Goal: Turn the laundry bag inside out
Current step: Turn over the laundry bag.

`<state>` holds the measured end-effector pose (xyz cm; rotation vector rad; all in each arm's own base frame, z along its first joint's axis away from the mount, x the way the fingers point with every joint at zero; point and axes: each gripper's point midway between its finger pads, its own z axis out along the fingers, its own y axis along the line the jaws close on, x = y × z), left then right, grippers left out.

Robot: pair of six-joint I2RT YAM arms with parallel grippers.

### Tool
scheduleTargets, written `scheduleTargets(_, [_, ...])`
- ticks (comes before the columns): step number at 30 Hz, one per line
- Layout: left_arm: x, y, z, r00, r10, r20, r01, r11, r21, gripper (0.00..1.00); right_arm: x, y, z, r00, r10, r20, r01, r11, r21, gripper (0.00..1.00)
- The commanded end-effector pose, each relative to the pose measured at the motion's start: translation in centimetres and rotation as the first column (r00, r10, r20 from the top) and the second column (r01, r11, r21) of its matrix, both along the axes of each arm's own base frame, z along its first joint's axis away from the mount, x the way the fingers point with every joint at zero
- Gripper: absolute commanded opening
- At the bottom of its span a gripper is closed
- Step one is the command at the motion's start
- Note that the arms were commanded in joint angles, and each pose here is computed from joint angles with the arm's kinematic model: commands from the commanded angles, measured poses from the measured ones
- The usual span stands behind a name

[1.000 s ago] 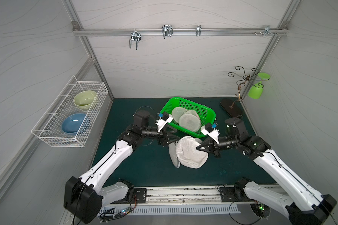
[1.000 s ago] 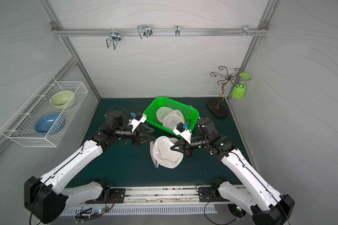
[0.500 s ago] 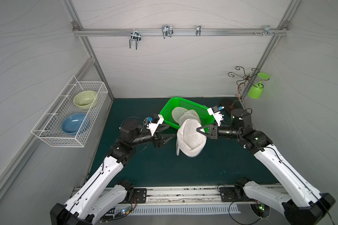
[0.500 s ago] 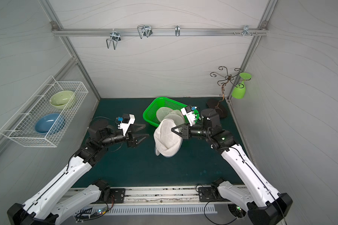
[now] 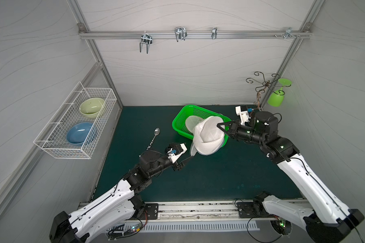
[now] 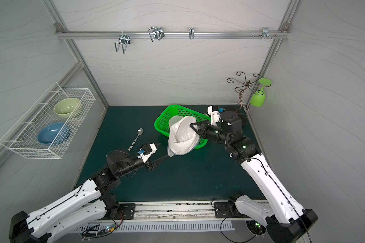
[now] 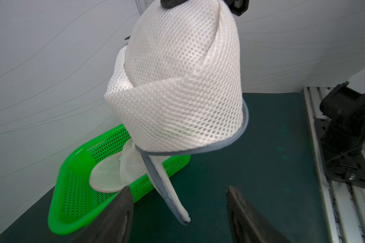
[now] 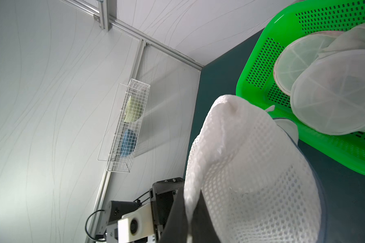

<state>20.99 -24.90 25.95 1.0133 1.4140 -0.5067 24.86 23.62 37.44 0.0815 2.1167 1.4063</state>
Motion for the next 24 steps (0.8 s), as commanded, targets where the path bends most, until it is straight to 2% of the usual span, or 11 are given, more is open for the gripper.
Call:
scheduleTargets(1, [1.3, 0.5, 3.7, 0.973, 0.113, 0.200, -0.111, 0.994, -0.022, 0.74, 0.6, -0.1, 0.5, 0.997, -0.040, -0.068, 0.044, 0.998, 0.047, 0.00])
scheduleTargets(7, [2.5, -0.1, 5.7, 0.892, 0.183, 0.413, -0.229, 0.971, 0.066, 0.76, 0.5, 0.6, 0.5, 0.994, -0.007, -0.112, 0.015, 0.997, 0.070, 0.00])
scheduleTargets(12, [2.9, -2.0, 5.6, 0.865, 0.098, 0.492, -0.202, 0.966, 0.163, 0.70, 0.3, 1.4, 0.4, 0.987, 0.031, -0.158, -0.014, 0.994, 0.107, 0.00])
scheduleTargets(13, [3.0, -2.2, 5.3, 0.858, 0.089, 0.506, -0.209, 0.960, 0.186, 0.66, 0.4, 1.4, 0.3, 0.987, 0.030, -0.158, -0.013, 0.994, 0.106, 0.00])
scheduleTargets(15, [3.1, -2.4, 6.4, 0.832, 0.103, 0.546, -0.227, 0.960, 0.164, 0.54, 0.3, 1.2, 0.3, 0.987, 0.022, -0.158, -0.006, 0.995, 0.096, 0.00])
scheduleTargets(19, [2.7, -2.7, 6.8, 0.811, 0.087, 0.579, -0.221, 0.961, 0.164, 0.15, 0.4, 0.9, 0.8, 0.989, 0.009, -0.144, 0.005, 0.995, 0.098, 0.00])
scheduleTargets(21, [2.4, -2.9, 6.5, 0.812, 0.068, 0.580, -0.207, 0.962, 0.177, 0.00, 0.7, 0.6, 1.0, 0.989, -0.005, -0.149, 0.021, 0.994, 0.106, 0.00])
scheduleTargets(24, [2.0, -3.1, 5.9, 0.818, 0.047, 0.573, -0.192, 0.962, 0.195, 0.00, 1.9, -0.2, 1.5, 0.982, -0.046, -0.185, 0.076, 0.984, 0.158, 0.00])
